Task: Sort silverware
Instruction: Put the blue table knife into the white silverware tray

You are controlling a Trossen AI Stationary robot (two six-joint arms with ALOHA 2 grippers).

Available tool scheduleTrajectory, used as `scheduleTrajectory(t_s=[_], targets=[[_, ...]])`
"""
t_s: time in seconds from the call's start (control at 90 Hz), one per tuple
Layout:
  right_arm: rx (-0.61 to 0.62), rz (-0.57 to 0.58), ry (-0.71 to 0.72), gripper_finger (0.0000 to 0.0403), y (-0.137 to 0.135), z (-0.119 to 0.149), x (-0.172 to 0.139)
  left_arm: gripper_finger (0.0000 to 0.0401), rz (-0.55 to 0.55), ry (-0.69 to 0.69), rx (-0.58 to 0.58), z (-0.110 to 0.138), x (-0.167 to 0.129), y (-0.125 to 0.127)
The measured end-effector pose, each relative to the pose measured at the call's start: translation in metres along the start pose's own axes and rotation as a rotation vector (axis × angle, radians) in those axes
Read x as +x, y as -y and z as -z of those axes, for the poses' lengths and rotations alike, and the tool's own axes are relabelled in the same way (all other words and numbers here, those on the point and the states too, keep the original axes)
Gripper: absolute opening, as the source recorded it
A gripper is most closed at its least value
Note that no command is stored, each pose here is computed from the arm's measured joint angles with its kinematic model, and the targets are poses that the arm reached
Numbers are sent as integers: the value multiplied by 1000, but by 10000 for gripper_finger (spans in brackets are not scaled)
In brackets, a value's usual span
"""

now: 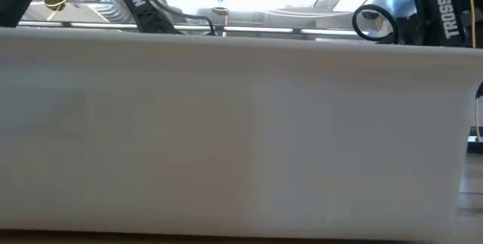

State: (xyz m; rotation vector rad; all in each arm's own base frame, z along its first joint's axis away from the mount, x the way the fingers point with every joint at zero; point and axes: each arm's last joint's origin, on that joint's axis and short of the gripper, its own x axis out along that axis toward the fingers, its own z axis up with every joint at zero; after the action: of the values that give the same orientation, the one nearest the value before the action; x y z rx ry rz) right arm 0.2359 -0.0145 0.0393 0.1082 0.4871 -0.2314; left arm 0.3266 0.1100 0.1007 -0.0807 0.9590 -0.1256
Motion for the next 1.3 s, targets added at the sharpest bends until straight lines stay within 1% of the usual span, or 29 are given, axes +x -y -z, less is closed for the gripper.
scheduleTrajectory(t_s=[0.089, 0.289, 0.411, 0.578, 0.644, 0.711, 0.856, 0.922, 1.0, 1.089, 1.222, 1.3], targets=[[-6, 6, 8, 179, 0, 0, 0, 0, 0, 0, 0, 0, 0, 0], [-25, 34, 8, 114, 1, 0, 0, 0, 0, 0, 0, 0, 0, 0], [-32, 39, 9, 87, 2, 0, 0, 0, 0, 0, 0, 0, 0, 0], [-59, 37, 9, 61, 2, 0, 0, 0, 2, 1, -3, 0, 0, 0], [-65, 35, 9, 51, 2, 0, 0, 0, 39, 13, -15, -2, 0, 1], [-67, 32, 11, 50, 2, 0, 0, 0, 87, 35, -25, -6, -2, 1], [-65, 23, 13, 50, 2, -1, 0, 2, 96, 80, -2, -22, -15, 8], [-63, 22, 15, 50, 2, -1, 0, 3, 86, 164, 44, -37, -30, 12], [-63, 17, 21, 50, 1, -1, 0, 3, 58, 287, 106, -56, -55, 20], [-58, 11, 32, 49, 1, -2, 0, 3, 20, 380, 160, -70, -83, 32], [-34, 6, 49, 49, 1, -8, 0, 3, -59, 536, 266, -86, -138, 60], [-29, 6, 55, 49, 0, -11, -1, 3, -103, 611, 310, -89, -169, 79]])
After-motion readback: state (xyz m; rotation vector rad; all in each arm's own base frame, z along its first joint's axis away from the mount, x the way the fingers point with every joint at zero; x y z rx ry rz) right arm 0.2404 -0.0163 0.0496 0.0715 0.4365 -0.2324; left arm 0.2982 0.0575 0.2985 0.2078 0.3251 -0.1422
